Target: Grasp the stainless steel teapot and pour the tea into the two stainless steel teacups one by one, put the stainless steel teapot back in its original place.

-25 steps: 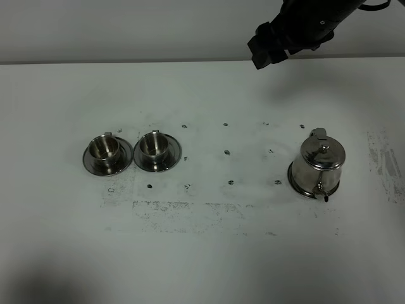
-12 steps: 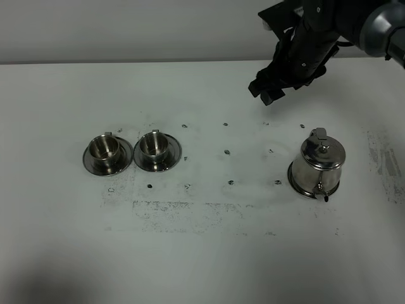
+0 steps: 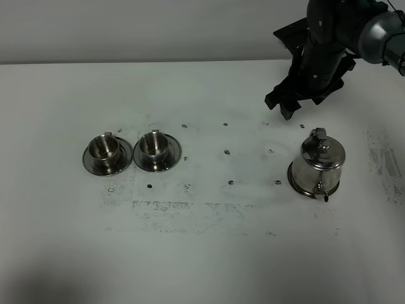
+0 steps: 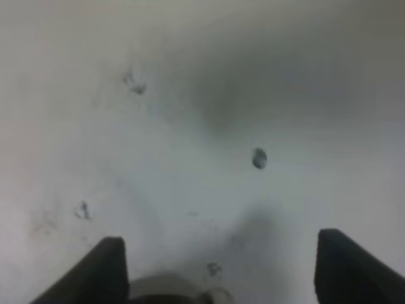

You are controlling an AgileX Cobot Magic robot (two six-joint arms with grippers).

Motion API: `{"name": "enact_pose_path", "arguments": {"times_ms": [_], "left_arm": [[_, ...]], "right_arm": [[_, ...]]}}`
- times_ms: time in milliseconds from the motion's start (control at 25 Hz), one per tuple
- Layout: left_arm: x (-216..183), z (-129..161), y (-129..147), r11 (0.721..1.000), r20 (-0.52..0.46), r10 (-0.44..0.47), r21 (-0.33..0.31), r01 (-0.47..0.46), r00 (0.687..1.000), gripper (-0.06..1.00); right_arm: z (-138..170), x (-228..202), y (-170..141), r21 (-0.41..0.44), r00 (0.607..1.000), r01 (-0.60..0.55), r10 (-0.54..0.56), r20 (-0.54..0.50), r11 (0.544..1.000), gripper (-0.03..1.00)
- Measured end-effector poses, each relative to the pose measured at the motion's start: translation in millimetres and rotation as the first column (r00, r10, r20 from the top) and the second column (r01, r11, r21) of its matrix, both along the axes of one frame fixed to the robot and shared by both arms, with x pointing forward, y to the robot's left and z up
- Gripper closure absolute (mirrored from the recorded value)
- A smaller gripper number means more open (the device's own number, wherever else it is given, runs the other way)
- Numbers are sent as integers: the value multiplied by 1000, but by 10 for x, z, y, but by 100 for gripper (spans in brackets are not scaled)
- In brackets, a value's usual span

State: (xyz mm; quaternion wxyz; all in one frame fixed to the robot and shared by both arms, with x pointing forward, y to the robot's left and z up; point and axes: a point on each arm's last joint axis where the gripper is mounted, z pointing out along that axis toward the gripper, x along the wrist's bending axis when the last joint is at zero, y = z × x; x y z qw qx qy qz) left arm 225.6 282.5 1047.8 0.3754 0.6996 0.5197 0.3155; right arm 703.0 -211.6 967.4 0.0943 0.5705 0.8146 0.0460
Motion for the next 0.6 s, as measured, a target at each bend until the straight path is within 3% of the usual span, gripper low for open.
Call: {"name": "enact_pose_path", "arguments": {"times_ms": [240, 600], "left_arm": [[0, 0, 0, 1000, 0, 0, 0, 0, 1000, 30], [0, 0, 0, 1000, 0, 1, -1, -1, 1000, 30]], "right_arm": [[-62, -50, -23, -14, 996, 40, -41, -75, 999, 38], [-63, -59, -38, -12, 993, 76, -77, -86, 997, 38]]}}
